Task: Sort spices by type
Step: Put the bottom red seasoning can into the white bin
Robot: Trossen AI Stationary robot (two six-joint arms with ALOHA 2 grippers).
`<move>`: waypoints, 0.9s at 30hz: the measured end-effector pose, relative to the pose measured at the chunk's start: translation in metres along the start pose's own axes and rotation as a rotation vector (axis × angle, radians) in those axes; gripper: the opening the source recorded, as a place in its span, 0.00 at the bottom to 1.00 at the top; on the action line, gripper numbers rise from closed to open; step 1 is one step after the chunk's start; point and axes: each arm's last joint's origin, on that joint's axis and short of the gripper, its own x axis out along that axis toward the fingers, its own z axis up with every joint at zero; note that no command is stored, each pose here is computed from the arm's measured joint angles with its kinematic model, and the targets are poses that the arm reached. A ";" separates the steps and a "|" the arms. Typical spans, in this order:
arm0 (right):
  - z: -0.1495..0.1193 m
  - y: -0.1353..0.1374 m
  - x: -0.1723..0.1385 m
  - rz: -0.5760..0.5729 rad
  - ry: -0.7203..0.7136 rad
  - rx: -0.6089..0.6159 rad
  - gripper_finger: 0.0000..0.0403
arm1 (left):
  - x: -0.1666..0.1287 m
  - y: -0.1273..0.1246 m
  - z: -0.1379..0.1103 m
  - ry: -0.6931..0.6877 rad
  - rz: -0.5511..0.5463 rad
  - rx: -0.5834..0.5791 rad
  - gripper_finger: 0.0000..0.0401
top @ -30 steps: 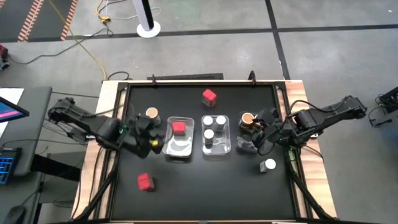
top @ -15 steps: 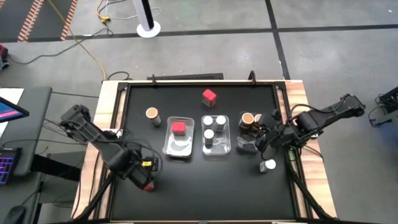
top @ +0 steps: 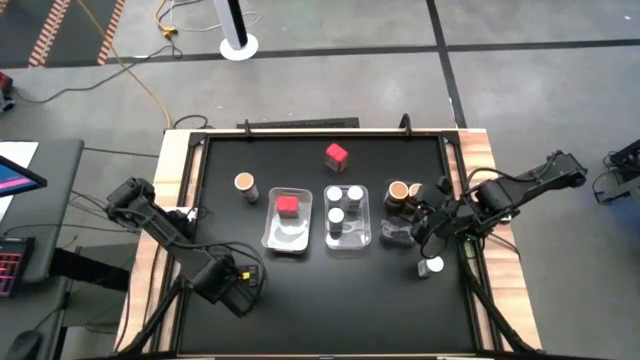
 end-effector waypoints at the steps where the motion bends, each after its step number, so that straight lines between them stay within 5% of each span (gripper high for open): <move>1: 0.000 0.000 0.000 0.000 0.000 0.000 0.78 | 0.005 -0.001 -0.001 0.007 -0.011 -0.004 0.72; 8: 0.000 0.000 0.000 0.001 0.000 0.002 0.78 | 0.035 -0.006 -0.006 0.055 -0.060 -0.020 0.72; 27: 0.000 0.000 0.000 0.005 0.001 0.006 0.78 | 0.041 -0.002 -0.014 0.080 -0.041 -0.003 0.72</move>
